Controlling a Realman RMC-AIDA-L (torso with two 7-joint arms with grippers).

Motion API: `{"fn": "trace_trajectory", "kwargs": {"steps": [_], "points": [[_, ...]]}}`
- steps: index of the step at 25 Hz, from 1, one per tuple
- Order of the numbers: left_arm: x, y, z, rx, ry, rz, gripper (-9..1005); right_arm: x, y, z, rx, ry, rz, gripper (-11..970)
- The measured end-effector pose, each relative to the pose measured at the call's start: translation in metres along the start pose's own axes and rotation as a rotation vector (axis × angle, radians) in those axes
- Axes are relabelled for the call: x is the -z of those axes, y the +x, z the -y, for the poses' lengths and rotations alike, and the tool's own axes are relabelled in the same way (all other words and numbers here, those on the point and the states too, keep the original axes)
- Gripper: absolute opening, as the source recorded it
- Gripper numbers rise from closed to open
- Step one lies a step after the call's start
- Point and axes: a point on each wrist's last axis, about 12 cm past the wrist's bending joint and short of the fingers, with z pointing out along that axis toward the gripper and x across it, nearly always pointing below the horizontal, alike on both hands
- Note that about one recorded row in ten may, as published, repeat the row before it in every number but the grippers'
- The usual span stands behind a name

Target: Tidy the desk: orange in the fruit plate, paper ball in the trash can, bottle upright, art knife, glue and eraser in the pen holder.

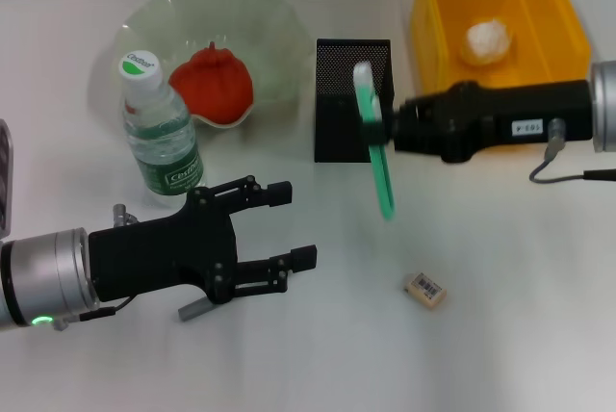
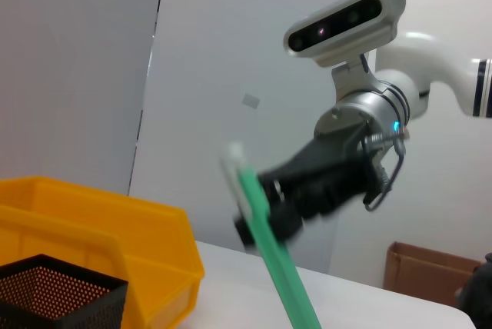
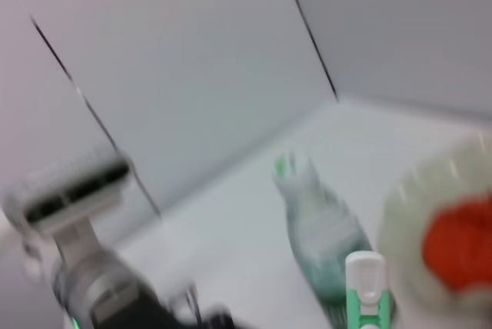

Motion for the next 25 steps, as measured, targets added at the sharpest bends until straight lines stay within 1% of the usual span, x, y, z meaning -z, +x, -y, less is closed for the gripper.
{"fn": "trace_trajectory", "kwargs": {"steps": [2,3,4,5,6,7,8,10,12,16,17,25], "points": [[0.000,0.000,0.000,0.000,0.000,0.000,794,0.002,0.003,0.003,0.023,-0.023,0.103,187],[0.000,0.000,0.000,0.000,0.000,0.000,794,0.001,0.007,0.006,0.042,-0.029,0.186,187],[0.000,0.000,0.000,0.000,0.000,0.000,794,0.001,0.007,0.006,0.042,-0.029,0.186,187],[0.000,0.000,0.000,0.000,-0.001,0.000,794,0.000,0.011,0.010,0.065,-0.019,0.268,187],[0.000,0.000,0.000,0.000,-0.001,0.001,794,0.000,0.011,0.010,0.065,-0.019,0.268,187],[0.000,0.000,0.000,0.000,-0.001,0.001,794,-0.003,0.015,0.014,0.081,-0.002,0.341,187],[0.000,0.000,0.000,0.000,-0.001,0.001,794,-0.003,0.015,0.014,0.081,-0.002,0.341,187],[0.000,0.000,0.000,0.000,0.000,0.000,794,-0.007,0.019,0.016,0.100,0.010,0.389,187],[0.000,0.000,0.000,-0.001,0.001,0.000,794,-0.011,0.023,0.019,0.147,0.034,0.462,187],[-0.001,0.000,0.000,-0.001,0.002,-0.001,794,-0.015,0.027,0.022,0.182,0.063,0.503,187],[0.000,0.000,0.000,-0.001,0.002,0.000,794,-0.018,0.028,0.024,0.201,0.086,0.510,187],[0.000,-0.001,0.000,-0.001,0.000,0.001,793,-0.019,0.029,0.032,0.200,0.156,0.503,187]]}}
